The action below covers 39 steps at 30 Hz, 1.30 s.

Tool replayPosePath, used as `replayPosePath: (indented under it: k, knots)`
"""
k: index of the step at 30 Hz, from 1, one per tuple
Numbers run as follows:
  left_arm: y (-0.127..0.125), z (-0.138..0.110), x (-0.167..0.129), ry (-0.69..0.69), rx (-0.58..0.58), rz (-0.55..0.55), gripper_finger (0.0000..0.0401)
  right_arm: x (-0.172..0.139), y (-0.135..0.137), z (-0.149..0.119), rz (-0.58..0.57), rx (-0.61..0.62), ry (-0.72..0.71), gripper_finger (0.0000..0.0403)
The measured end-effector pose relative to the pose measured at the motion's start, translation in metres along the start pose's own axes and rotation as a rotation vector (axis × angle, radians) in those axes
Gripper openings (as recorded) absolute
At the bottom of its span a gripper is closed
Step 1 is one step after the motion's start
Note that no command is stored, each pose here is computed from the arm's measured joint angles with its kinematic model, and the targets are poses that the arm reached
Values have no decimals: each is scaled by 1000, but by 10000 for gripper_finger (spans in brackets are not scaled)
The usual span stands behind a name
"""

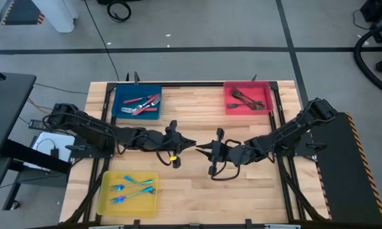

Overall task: Sort silverware by color (type)
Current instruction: Put the blue fork into the yellow bin

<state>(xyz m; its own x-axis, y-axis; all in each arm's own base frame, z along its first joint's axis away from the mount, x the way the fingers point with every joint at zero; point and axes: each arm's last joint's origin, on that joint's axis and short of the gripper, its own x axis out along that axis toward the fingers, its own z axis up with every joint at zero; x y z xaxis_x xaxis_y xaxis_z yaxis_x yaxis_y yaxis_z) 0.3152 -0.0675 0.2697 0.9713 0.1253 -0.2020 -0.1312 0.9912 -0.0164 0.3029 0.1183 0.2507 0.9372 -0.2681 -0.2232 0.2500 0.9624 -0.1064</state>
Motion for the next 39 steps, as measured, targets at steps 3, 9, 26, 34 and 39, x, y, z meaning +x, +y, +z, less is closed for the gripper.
replayPosePath:
  k: [3, 9, 26, 34, 39]
  knots:
    - [-2, 3, -11, 36, 1, -14, 11, -2, 3, 3, 11, -26, -29, 79]
    - [-12, 4, -48, 184, -19, -77, 11, -12, 6, 15, 28, -59, -110, 103]
    - [-26, -8, -155, 764, -386, -388, 13, -11, -11, 27, -24, -98, -136, 103]
    - [-27, -35, -179, 1115, -401, -218, 13, -6, -19, 27, -53, -91, -125, 103]
    - [-43, -42, -174, 1134, -418, -221, 13, -5, -19, 25, -54, -99, -110, 103]
